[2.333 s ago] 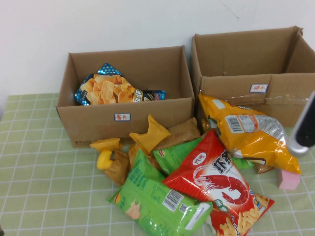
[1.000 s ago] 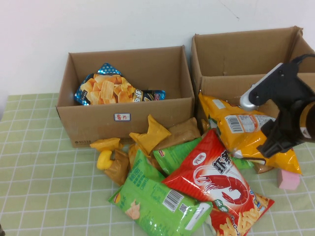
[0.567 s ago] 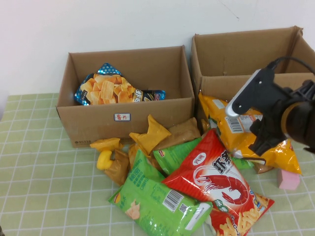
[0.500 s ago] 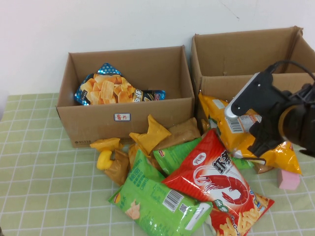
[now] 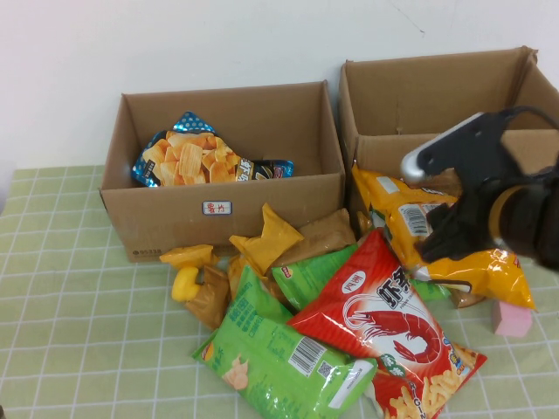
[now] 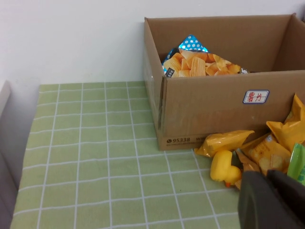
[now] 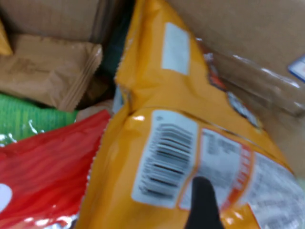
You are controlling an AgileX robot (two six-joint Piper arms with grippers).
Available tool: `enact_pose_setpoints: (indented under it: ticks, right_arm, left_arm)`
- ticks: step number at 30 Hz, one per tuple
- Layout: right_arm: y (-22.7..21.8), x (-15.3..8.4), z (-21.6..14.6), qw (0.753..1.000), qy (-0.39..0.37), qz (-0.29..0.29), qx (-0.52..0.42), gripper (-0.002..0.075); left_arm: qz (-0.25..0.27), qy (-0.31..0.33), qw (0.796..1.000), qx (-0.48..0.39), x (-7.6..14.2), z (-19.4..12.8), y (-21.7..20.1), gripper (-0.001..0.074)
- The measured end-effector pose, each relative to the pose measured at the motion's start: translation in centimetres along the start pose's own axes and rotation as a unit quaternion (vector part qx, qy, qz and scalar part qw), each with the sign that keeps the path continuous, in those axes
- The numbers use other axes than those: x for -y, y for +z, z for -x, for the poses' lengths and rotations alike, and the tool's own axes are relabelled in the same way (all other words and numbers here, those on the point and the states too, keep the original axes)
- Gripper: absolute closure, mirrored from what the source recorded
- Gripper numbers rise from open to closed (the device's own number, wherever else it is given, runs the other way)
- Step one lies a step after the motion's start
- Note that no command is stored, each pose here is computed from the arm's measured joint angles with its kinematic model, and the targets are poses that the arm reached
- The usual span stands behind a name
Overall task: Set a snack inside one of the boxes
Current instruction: Pick up the potato chip
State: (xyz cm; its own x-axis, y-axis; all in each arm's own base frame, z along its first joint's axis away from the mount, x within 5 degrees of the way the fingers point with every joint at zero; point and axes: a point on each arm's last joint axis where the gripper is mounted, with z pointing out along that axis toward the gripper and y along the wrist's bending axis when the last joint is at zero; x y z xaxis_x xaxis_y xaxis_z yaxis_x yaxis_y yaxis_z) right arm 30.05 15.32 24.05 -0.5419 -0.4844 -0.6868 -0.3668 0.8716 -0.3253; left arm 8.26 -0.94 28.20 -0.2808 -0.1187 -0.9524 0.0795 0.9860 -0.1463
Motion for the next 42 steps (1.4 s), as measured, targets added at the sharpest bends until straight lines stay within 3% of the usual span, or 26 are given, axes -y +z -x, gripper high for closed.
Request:
enact_pose_setpoints:
  ticks: [3, 6, 9, 12, 15, 18, 25, 31, 34, 40, 42]
  right_arm:
    - [-2.2, 0.5, 0.7, 0.999, 0.046, 0.000, -0.017, 0.0286]
    - [-4.7, 0.6, 1.0, 0.993, 0.076, 0.044, -0.073, 0.0309]
    - [-7.5, -1.1, 0.3, 0.967, 0.001, 0.192, -0.167, 0.0414]
    - [-9.6, -2.9, -0.2, 0.914, -0.103, 0.344, -0.191, 0.0521]
    - [-10.7, -3.9, -0.1, 0.876, -0.156, 0.425, -0.168, 0.0595]
    - [-10.5, -3.7, 0.2, 0.885, -0.155, 0.411, -0.151, 0.0628]
    - [-8.7, -1.9, 1.1, 0.949, -0.100, 0.269, -0.131, 0.0640]
    - [-7.5, -1.4, 1.7, 0.966, -0.100, 0.219, -0.099, 0.0623]
    - [-6.0, -1.4, 1.7, 0.968, -0.127, 0.193, -0.094, 0.0557]
    - [-3.1, -2.2, 1.3, 0.966, -0.152, 0.180, -0.103, 0.0298]
    - [-2.6, -2.4, 1.2, 0.966, -0.154, 0.181, -0.105, 0.0244]
  left_arm:
    - [0.000, -0.001, 1.000, 0.000, 0.0, 0.0, 0.0, 0.0736]
    - [0.000, -0.001, 1.000, -0.001, 0.0, 0.0, 0.0, 0.0736]
    - [-0.001, -0.003, 1.000, -0.002, 0.0, 0.0, 0.0, 0.0736]
    - [-0.002, -0.008, 1.000, -0.003, 0.0, -0.1, 0.0, 0.0736]
    - [-0.003, -0.010, 1.000, -0.003, 0.1, -0.1, 0.0, 0.0736]
    - [-0.003, -0.010, 1.000, -0.003, 0.1, -0.1, 0.0, 0.0736]
    - [-0.004, -0.011, 1.000, -0.004, 0.1, -0.1, 0.0, 0.0736]
    - [-0.003, -0.011, 1.000, -0.004, 0.1, -0.1, 0.0, 0.0736]
    - [-0.003, -0.011, 1.000, -0.004, 0.1, -0.1, 0.0, 0.0736]
    - [-0.004, 0.002, 1.000, -0.004, 0.1, -0.1, 0.0, 0.0736]
    - [-0.004, 0.006, 1.000, -0.004, 0.1, -0.1, 0.0, 0.0736]
